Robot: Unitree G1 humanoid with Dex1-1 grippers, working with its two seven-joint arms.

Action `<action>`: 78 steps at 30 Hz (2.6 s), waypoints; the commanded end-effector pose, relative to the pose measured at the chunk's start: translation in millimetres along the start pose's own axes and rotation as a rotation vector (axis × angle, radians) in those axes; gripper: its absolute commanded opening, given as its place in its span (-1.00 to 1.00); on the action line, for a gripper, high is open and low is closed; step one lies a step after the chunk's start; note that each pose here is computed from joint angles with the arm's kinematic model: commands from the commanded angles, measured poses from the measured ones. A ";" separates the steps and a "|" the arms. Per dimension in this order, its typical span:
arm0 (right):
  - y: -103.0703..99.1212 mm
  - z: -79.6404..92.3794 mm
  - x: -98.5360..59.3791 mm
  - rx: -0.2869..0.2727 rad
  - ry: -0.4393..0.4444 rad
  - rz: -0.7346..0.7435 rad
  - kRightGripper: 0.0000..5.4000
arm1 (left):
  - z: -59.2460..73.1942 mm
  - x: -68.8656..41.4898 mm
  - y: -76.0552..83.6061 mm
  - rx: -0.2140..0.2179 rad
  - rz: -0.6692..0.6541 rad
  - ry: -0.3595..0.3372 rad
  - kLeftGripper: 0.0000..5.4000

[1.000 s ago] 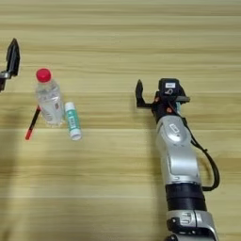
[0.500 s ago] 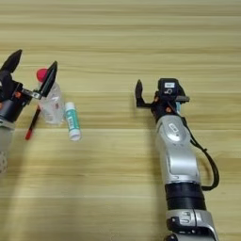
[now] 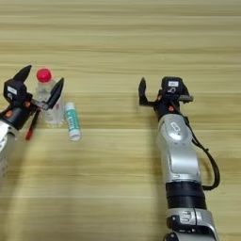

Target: Move the objects on the table

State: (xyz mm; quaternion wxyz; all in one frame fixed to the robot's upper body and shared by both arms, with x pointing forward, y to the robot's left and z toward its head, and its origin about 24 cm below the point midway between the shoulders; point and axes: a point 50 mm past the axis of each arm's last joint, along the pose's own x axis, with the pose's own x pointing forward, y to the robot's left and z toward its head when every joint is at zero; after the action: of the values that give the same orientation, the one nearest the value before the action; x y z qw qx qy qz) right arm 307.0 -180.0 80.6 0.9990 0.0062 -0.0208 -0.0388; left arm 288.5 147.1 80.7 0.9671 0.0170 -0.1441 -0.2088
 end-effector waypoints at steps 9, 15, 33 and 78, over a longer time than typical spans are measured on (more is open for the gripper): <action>2.9 3.9 2.2 0.005 -0.011 0.009 0.99 | -14.2 4.1 5.5 -0.016 0.020 0.067 1.00; 3.3 3.7 2.2 0.005 -0.009 0.010 0.99 | -18.3 4.8 5.9 -0.013 0.022 0.085 1.00; 3.2 3.0 1.8 0.004 -0.004 0.014 1.00 | -17.8 4.6 4.5 -0.016 0.013 0.076 0.78; 65.9 9.8 -23.2 -0.046 -0.065 0.421 1.00 | 39.4 8.8 -0.6 -0.067 0.007 -0.141 0.06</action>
State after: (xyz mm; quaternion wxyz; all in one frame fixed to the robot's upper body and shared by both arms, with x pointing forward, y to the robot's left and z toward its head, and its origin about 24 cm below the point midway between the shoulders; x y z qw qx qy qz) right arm 294.4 -123.4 88.1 0.9905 -0.0135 -0.0442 0.1299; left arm 286.5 149.8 106.3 0.9625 -0.0263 -0.1806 -0.2005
